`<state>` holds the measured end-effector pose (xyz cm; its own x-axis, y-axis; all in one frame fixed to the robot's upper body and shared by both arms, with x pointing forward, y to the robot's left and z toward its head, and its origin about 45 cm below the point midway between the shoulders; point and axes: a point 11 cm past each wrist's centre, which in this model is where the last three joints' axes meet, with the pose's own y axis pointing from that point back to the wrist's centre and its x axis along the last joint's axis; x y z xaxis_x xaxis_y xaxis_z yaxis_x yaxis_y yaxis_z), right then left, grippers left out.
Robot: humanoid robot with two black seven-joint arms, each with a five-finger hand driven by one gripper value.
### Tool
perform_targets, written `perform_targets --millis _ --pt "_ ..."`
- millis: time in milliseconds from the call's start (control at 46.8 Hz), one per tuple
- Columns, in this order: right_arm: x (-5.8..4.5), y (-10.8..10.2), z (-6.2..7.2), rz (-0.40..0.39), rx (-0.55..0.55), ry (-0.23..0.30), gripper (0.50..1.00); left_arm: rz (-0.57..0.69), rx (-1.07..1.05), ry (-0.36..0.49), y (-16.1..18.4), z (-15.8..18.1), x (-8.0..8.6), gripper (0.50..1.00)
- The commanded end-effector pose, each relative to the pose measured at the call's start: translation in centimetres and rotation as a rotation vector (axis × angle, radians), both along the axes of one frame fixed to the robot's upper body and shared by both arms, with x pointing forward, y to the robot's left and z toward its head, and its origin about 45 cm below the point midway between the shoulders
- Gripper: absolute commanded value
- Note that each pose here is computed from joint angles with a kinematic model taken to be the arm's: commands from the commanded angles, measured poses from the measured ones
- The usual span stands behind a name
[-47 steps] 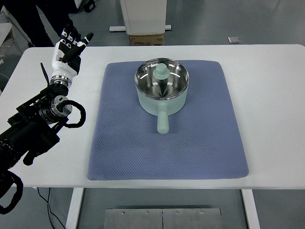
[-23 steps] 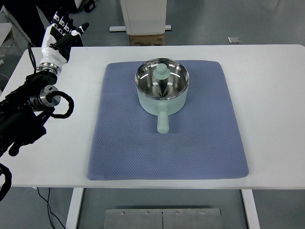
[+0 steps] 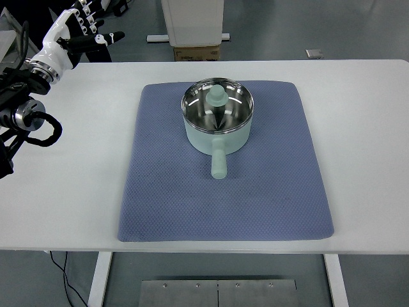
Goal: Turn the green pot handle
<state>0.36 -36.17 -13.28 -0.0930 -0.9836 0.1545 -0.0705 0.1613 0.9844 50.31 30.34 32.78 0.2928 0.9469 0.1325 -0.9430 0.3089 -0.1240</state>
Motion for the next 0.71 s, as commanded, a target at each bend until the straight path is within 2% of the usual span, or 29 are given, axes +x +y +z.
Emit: perform_targets --millis 0,171,385,577,684 --pt "0.0 0.0 0.0 0.000 0.000 0.001 1.000 -0.057 0.114 -0.049 -0.8 1.4 -0.4 1.000" --pt "0.0 0.0 0.0 0.000 0.000 -0.001 1.000 -0.194 0.326 -0.131 -2.3 3.3 -1.6 1.000" --pt "0.0 0.0 0.0 0.000 0.000 -0.001 1.000 -0.375 0.532 -0.312 -5.7 4.8 -3.6 1.000" --pt "0.0 0.0 0.0 0.000 0.000 -0.001 1.000 -0.542 0.670 -0.445 -8.5 6.4 -5.0 1.000" --pt "0.0 0.0 0.0 0.000 0.000 -0.001 1.000 -0.597 0.781 -0.492 -9.9 6.4 -5.6 1.000"
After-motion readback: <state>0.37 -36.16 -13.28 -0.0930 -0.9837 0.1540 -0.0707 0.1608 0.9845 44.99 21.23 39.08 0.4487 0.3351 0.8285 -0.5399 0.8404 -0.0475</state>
